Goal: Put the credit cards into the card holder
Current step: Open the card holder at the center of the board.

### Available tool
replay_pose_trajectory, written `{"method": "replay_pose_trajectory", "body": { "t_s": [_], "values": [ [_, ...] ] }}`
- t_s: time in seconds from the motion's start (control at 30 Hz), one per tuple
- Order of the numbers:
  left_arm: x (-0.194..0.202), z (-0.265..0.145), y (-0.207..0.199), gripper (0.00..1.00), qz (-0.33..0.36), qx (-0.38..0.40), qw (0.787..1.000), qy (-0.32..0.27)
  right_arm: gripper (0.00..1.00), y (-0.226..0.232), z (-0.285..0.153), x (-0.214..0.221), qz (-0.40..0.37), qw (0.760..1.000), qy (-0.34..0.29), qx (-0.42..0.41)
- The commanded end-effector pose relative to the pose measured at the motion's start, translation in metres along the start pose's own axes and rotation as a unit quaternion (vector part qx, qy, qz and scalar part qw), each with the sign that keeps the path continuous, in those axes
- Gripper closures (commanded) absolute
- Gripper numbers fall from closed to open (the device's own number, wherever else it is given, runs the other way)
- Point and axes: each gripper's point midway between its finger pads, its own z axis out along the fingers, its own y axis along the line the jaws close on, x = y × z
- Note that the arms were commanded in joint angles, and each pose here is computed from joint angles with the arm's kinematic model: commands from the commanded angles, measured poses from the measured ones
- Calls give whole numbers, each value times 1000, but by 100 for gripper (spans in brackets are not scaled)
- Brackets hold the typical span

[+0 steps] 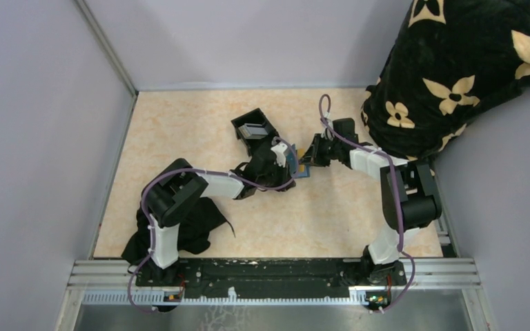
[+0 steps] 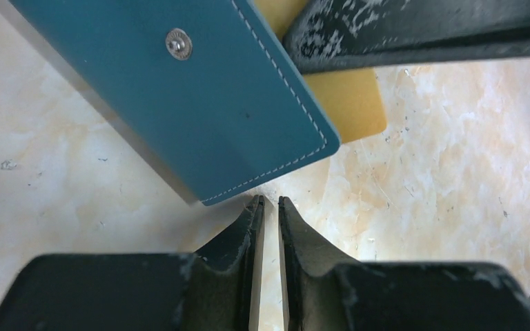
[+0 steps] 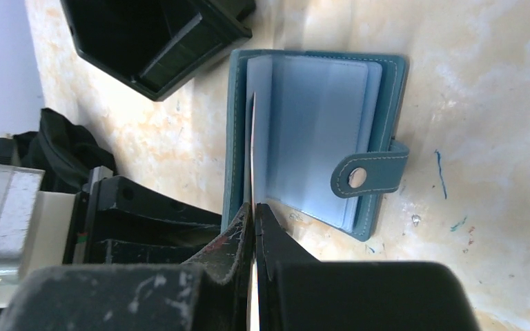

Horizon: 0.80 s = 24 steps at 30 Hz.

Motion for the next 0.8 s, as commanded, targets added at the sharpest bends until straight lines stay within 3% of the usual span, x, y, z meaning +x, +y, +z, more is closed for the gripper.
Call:
{"method": "replay_pose_trajectory", "body": {
  "t_s": [0.0,0.3,0.47,0.77],
  "values": [
    [61,-13,26,79,-13,-49,995,87,100,11,2,-15,-36,999,-18,5],
    [52,-56,23,79,-13,-71,994,81,100,18,0,-24,-49,998,-32,14],
    [34,-80,30,79,-11,-110,993,48,100,23,0,-27,-54,998,-36,12],
    [6,-74,55,78,4,-189,982,1,100,38,-1,-34,-69,997,-39,6]
  ]
}}
